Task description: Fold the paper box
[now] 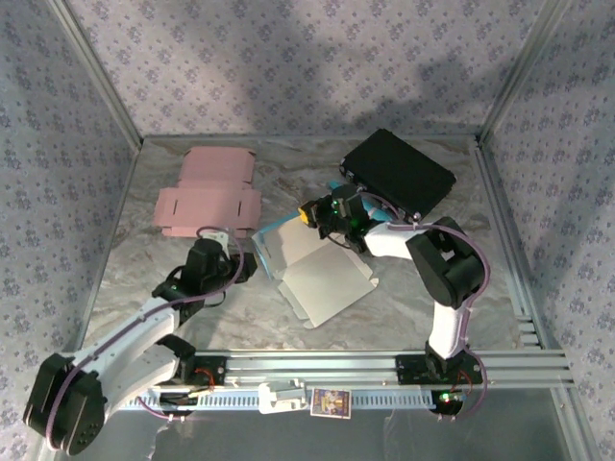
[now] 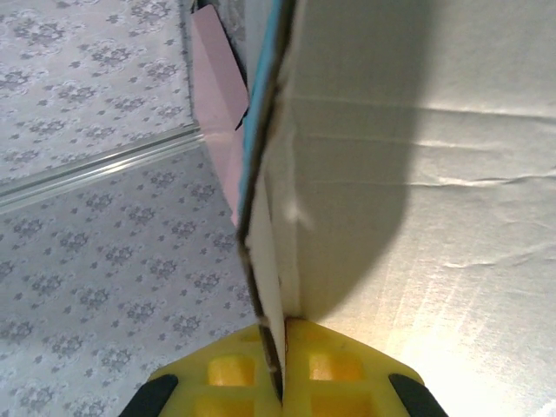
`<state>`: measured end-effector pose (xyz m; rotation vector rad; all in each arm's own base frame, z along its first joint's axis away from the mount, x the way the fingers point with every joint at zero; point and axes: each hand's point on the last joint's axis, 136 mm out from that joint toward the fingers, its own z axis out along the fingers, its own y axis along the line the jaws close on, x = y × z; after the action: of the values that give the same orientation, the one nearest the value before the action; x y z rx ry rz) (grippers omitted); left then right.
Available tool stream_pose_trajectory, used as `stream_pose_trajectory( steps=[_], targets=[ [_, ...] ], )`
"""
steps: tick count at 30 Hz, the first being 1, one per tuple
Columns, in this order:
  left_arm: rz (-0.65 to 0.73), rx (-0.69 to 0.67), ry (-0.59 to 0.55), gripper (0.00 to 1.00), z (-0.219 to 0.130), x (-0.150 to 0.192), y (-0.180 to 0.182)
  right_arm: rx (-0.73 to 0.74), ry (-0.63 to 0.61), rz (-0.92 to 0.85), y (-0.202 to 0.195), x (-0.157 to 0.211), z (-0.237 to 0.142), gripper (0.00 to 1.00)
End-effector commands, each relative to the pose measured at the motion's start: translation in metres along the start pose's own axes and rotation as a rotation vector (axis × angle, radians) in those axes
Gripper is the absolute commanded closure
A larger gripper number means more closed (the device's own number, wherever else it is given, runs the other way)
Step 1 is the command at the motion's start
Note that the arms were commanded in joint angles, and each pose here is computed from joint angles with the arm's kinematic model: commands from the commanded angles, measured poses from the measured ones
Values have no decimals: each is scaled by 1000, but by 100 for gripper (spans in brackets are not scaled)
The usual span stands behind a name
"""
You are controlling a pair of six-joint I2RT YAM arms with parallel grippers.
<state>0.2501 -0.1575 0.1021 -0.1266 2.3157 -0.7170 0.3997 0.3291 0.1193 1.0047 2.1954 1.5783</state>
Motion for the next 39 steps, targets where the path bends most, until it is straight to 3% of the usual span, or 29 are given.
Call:
stream_pose_trajectory(
  steps=[1, 8, 16, 21, 28, 32, 39],
  targets=[
    [32, 21, -13, 65, 14, -1, 0, -69, 2, -41, 12, 1, -10, 100],
    [101, 104, -78, 66, 26, -15, -11, -53, 11, -31, 8, 3, -12, 100],
    [151, 282, -24, 67, 27, -4, -40, -46, 14, -31, 10, 1, -10, 100],
    [155, 253, -3, 64, 34, -4, -36, -53, 19, -28, 14, 2, -8, 100],
    [132, 294, -21, 59, 31, -13, -48, -41, 13, -23, 11, -1, -6, 100],
    [124, 340, 32, 58, 31, -8, -57, -35, 15, -17, 10, -2, -3, 100],
    [129, 268, 71, 57, 39, -3, -45, -57, 19, -11, 15, -2, 0, 100]
  ],
)
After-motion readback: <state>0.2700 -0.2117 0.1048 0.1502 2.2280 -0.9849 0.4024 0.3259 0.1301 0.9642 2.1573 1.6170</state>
